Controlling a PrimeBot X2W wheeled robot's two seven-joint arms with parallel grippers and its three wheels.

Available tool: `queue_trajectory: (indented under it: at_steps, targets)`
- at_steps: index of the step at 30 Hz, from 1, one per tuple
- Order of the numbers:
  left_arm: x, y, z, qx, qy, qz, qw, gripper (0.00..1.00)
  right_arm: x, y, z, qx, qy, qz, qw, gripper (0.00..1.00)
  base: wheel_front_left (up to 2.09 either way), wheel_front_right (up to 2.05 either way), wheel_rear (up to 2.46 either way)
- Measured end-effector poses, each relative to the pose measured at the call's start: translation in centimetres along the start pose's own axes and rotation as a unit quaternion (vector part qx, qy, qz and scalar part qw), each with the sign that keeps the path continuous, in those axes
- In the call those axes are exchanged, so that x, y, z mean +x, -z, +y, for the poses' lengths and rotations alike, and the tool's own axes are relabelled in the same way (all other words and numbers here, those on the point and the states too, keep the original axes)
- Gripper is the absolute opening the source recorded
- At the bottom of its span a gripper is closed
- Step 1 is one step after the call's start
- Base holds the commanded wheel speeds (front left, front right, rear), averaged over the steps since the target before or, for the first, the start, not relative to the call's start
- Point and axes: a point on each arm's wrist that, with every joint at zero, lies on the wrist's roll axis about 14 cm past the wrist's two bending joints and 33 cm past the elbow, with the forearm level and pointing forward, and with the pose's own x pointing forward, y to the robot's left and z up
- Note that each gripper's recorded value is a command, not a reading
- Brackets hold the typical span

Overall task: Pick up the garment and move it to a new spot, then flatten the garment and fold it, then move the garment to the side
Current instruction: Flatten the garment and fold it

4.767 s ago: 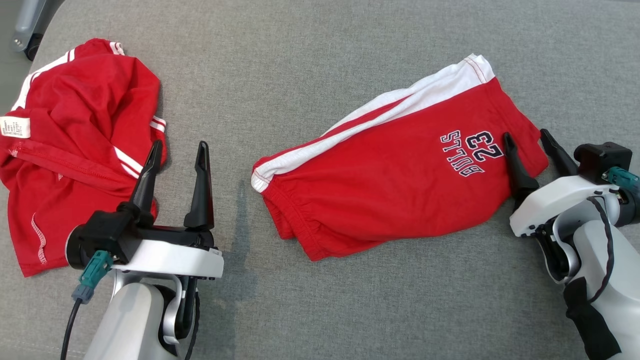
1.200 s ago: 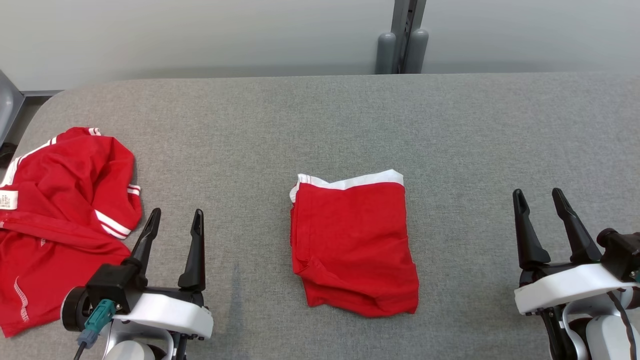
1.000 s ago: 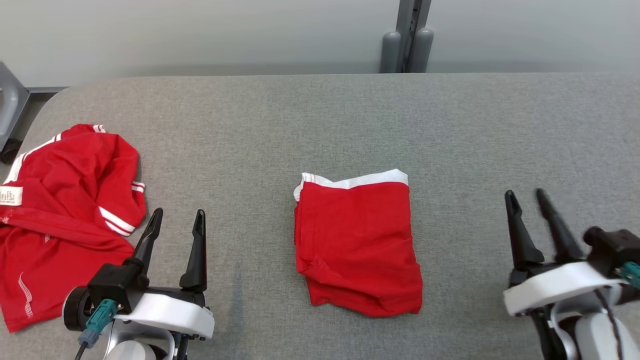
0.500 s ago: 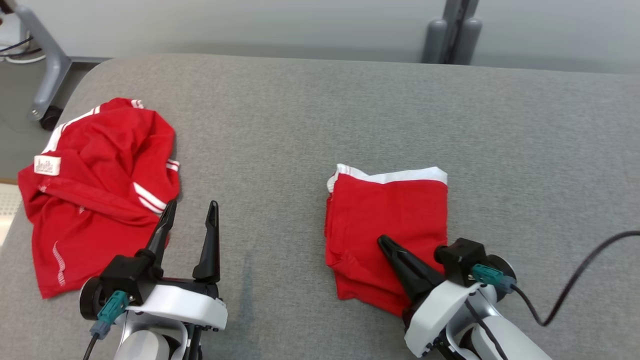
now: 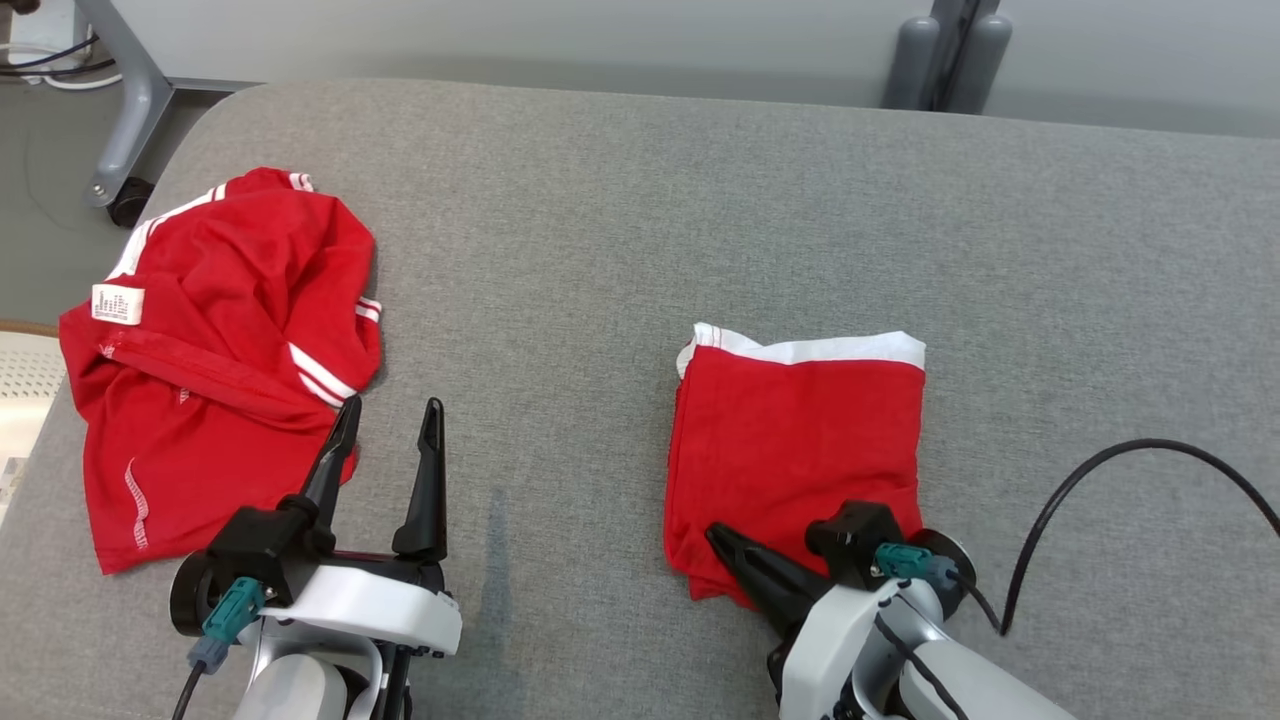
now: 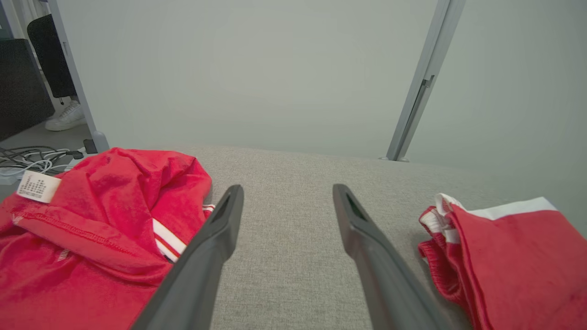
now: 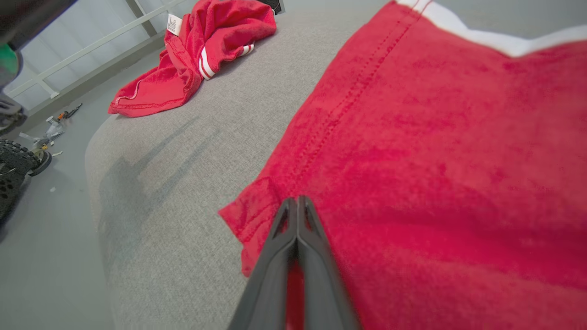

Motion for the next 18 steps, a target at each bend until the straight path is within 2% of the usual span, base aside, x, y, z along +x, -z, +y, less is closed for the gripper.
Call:
queue_trajectory:
  at_steps: [10,15,18]
  targets:
    - [0.5,0.2,-0.9,0.001,0.016,0.0,1.0,1.0,-1.4,0.9,1.1,0.016,-0.012,0.006,1.0,0.0,0.0,0.0,0.0]
    - [0.7,0.0,-1.5,0.003,0.026,-0.002,1.0,1.0,-2.0,-1.9,-0.3,0.021,0.013,-0.055,0.998,0.0,0.0,0.0,0.0]
    - [0.7,-0.2,-1.7,0.005,0.032,-0.006,0.999,1.0,-2.9,-4.5,-2.9,0.024,0.053,-0.103,0.993,0.0,0.0,0.0,0.0]
